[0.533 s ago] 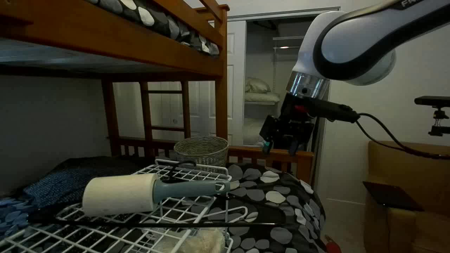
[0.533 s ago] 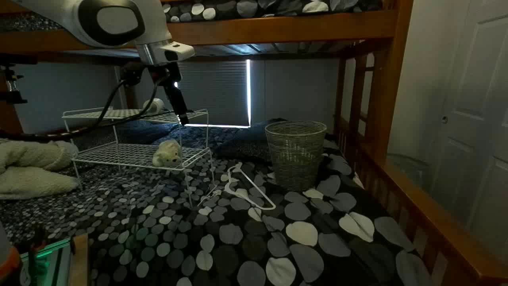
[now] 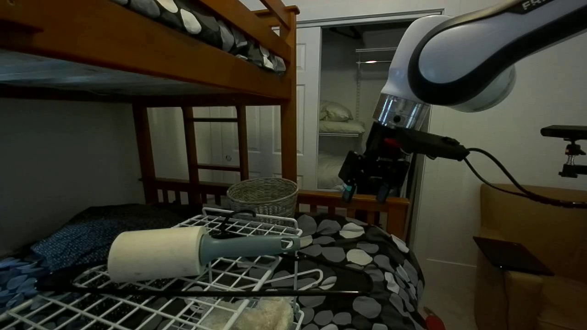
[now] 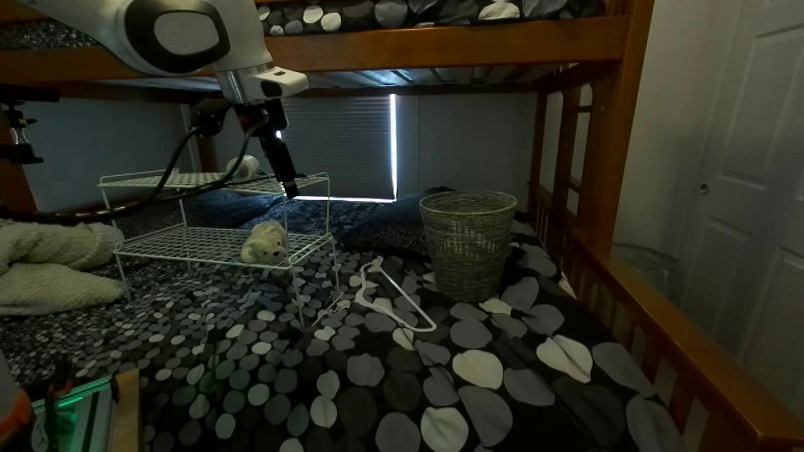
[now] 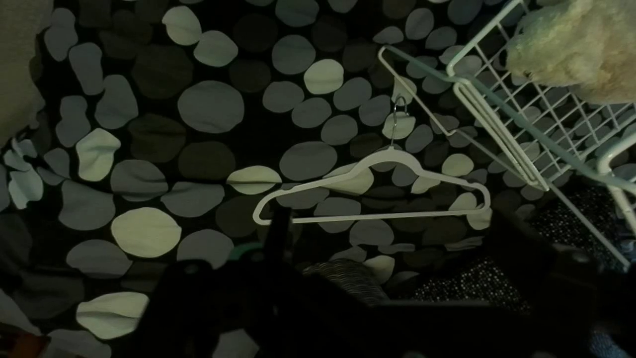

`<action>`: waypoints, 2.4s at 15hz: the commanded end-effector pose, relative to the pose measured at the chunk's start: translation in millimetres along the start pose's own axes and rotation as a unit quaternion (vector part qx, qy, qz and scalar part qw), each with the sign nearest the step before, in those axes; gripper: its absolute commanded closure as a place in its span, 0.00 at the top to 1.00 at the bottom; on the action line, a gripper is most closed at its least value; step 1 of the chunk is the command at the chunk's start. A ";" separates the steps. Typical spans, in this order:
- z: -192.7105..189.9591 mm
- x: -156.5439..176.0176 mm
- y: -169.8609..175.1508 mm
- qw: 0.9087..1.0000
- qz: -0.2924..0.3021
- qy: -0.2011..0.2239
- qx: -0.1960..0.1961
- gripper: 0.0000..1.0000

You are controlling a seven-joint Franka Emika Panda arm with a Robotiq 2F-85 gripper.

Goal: Move the basket to the right

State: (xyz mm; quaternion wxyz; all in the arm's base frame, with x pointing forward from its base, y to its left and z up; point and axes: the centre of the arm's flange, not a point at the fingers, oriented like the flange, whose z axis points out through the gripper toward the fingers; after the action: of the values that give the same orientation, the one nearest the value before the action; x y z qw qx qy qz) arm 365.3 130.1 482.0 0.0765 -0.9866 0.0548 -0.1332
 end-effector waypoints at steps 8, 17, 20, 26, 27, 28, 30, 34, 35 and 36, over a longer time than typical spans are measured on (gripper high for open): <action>6.9 54.8 29.4 0.999 0.039 0.026 0.000 1.00; 47.5 175.8 29.8 0.993 0.112 0.020 -0.017 1.00; 59.1 217.6 20.2 0.989 0.143 0.028 -0.022 1.00; 82.8 285.3 1.3 0.964 0.255 0.072 -0.031 1.00; 86.1 290.3 -0.3 0.961 0.262 0.079 -0.040 1.00; 75.5 264.2 11.4 0.969 0.237 0.066 -0.025 1.00; 83.3 276.4 7.3 0.965 0.251 0.074 -0.030 1.00; 85.8 281.9 6.0 0.964 0.254 0.077 -0.029 1.00; 85.4 282.3 6.1 0.964 0.254 0.077 -0.029 1.00; 85.1 282.4 6.2 0.964 0.254 0.077 -0.029 1.00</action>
State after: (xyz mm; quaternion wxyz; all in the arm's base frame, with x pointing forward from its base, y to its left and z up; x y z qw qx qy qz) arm 658.6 99.4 471.8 0.0746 -0.9288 0.3132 -0.1835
